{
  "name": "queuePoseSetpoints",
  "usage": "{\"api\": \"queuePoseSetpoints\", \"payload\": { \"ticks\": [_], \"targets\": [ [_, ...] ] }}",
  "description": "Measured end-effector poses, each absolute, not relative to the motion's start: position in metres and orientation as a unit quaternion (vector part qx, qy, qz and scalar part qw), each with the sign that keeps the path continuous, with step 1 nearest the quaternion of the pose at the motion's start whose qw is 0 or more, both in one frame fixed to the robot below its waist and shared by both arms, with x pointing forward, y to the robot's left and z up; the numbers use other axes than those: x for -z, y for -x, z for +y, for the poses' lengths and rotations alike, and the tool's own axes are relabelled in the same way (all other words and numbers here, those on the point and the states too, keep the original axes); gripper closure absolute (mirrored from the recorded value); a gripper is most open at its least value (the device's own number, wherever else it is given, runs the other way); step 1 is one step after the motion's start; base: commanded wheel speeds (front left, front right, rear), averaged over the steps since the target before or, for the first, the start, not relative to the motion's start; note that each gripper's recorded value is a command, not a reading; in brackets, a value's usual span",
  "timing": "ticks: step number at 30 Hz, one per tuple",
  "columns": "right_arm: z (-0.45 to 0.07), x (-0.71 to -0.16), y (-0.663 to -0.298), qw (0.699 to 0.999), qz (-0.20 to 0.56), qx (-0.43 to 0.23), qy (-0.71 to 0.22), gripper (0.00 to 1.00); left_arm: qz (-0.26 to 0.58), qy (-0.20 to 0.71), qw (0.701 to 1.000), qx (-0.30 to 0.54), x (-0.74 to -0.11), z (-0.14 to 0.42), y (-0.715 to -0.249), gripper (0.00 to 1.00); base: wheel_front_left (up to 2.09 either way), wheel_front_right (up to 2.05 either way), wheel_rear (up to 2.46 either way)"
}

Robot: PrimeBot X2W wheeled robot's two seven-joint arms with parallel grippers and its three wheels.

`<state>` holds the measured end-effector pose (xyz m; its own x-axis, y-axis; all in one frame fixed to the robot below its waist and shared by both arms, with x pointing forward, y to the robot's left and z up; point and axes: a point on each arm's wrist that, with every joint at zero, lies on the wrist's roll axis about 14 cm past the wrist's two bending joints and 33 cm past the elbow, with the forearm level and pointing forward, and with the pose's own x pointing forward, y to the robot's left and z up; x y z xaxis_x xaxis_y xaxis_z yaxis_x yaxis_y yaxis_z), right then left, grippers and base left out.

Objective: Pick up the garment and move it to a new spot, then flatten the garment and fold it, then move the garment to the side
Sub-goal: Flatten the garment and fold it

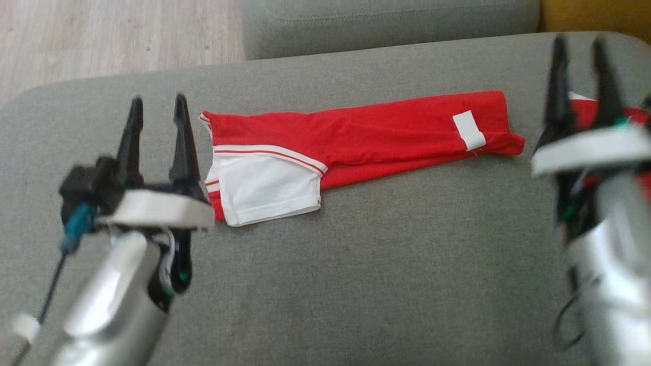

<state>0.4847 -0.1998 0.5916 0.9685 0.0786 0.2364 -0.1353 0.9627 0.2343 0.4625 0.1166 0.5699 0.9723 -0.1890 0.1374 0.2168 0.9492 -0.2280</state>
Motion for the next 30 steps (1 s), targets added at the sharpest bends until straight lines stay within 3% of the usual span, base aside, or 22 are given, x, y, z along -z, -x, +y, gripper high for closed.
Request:
{"api": "queuePoseSetpoints", "payload": {
  "ticks": [9,12,23,30],
  "targets": [
    [-0.176,-0.494,-0.406,0.989,-0.015,-0.024,-0.148,0.0,0.007,0.162,0.984,0.068,-0.501,0.116,-0.407,0.0,0.0,0.0,0.0],
    [-0.168,-0.489,-0.4,0.986,-0.009,-0.031,-0.162,0.0,0.026,0.157,0.985,0.065,-0.485,0.117,-0.399,0.0,0.0,0.0,0.0],
    [-0.164,-0.477,-0.411,0.987,0.007,-0.035,-0.156,0.0,0.022,0.15,0.986,0.064,-0.479,0.121,-0.417,0.0,0.0,0.0,0.0],
    [-0.181,-0.472,-0.465,0.992,0.014,-0.011,-0.122,0.0,0.027,0.147,0.986,0.068,-0.47,0.12,-0.441,0.0,0.0,0.0,0.0]
  ]
}}
